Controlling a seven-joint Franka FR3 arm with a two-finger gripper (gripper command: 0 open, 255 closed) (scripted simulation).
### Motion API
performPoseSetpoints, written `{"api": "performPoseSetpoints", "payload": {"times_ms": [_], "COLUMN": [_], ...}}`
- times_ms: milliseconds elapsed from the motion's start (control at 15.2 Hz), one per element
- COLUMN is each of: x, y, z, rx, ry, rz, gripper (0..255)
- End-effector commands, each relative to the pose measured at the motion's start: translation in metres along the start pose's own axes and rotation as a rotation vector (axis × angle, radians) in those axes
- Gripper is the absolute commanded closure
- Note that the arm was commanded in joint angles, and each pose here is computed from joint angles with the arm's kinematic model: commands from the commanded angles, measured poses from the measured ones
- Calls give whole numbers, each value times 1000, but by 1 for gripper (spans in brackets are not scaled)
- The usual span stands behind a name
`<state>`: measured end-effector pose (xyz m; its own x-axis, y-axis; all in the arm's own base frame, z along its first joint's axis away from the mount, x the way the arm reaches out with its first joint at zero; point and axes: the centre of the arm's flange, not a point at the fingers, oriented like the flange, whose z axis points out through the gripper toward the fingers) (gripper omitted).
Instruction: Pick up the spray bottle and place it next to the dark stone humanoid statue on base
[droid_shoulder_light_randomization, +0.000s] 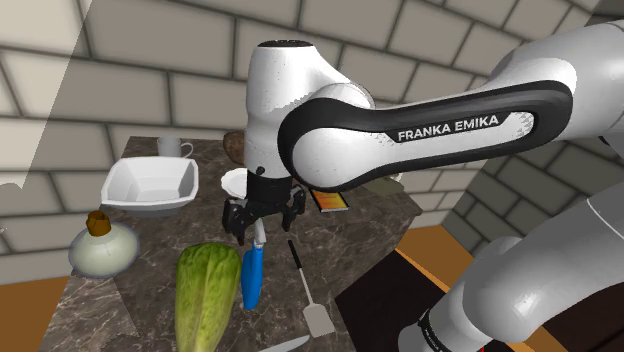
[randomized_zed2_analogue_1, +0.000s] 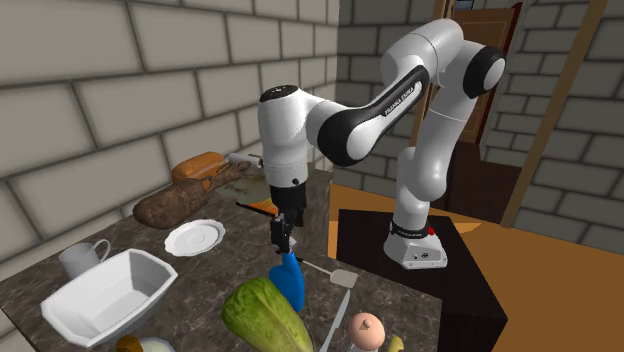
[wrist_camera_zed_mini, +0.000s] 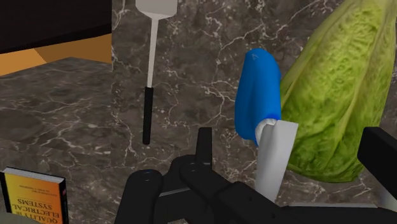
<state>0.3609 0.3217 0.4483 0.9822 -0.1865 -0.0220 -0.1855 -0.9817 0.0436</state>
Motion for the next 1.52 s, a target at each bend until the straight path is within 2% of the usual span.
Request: {"api": "performPoseSetpoints", "payload": {"times_ms": [0, 198, 726, 792, 1452], "x": [2, 2, 2, 2, 2], "y": [-1, -1, -1, -1, -1], "z": [11, 25, 25, 25, 19], "rx": [0, 0, 0, 0, 0], "ry": [0, 0, 0, 0, 0], "rz": [1, 1, 1, 1, 1], "gripper": [0, 0, 0, 255, 255]}}
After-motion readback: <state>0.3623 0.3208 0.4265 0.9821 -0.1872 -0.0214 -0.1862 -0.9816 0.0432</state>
